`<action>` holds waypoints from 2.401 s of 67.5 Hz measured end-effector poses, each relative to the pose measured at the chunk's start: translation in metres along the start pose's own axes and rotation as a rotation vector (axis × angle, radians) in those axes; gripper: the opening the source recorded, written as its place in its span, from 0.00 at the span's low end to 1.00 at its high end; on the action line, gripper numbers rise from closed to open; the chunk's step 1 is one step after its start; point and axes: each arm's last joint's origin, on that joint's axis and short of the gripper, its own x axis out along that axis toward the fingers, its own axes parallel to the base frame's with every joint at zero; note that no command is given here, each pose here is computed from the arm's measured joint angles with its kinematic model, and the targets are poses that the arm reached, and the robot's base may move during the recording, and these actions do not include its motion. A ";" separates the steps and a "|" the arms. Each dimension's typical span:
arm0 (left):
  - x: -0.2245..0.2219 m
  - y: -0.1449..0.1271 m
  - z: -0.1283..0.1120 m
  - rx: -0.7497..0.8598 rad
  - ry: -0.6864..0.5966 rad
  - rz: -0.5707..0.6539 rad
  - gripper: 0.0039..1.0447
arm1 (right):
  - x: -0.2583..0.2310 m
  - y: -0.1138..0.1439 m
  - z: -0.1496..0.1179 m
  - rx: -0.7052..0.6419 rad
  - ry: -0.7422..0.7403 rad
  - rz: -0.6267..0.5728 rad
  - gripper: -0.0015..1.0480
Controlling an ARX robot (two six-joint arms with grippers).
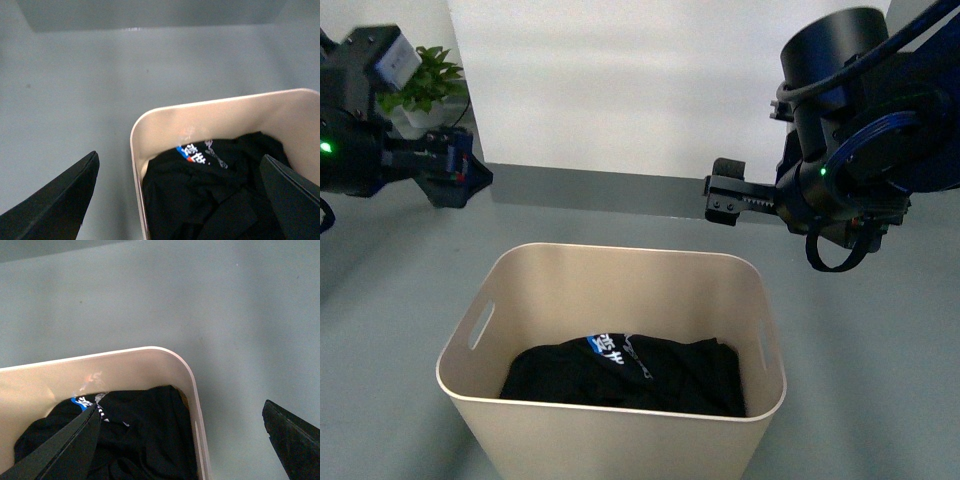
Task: Move hamper under clothes hanger
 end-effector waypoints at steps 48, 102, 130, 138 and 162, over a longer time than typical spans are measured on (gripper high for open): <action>-0.125 -0.034 -0.026 -0.051 -0.458 0.273 0.32 | -0.118 -0.048 -0.008 -0.160 -0.666 0.084 0.47; -0.196 -0.061 -0.097 -0.057 -0.469 0.269 0.03 | -0.205 -0.131 -0.095 -0.185 -0.649 0.071 0.02; -0.219 -0.068 -0.109 -0.057 -0.468 0.270 0.03 | -0.232 -0.147 -0.113 -0.183 -0.649 0.071 0.02; -0.224 -0.070 -0.109 -0.056 -0.475 0.270 0.03 | -0.238 -0.148 -0.117 -0.183 -0.649 0.070 0.02; -0.237 -0.073 -0.111 -0.054 -0.488 0.271 0.03 | -0.252 -0.150 -0.123 -0.183 -0.663 0.072 0.02</action>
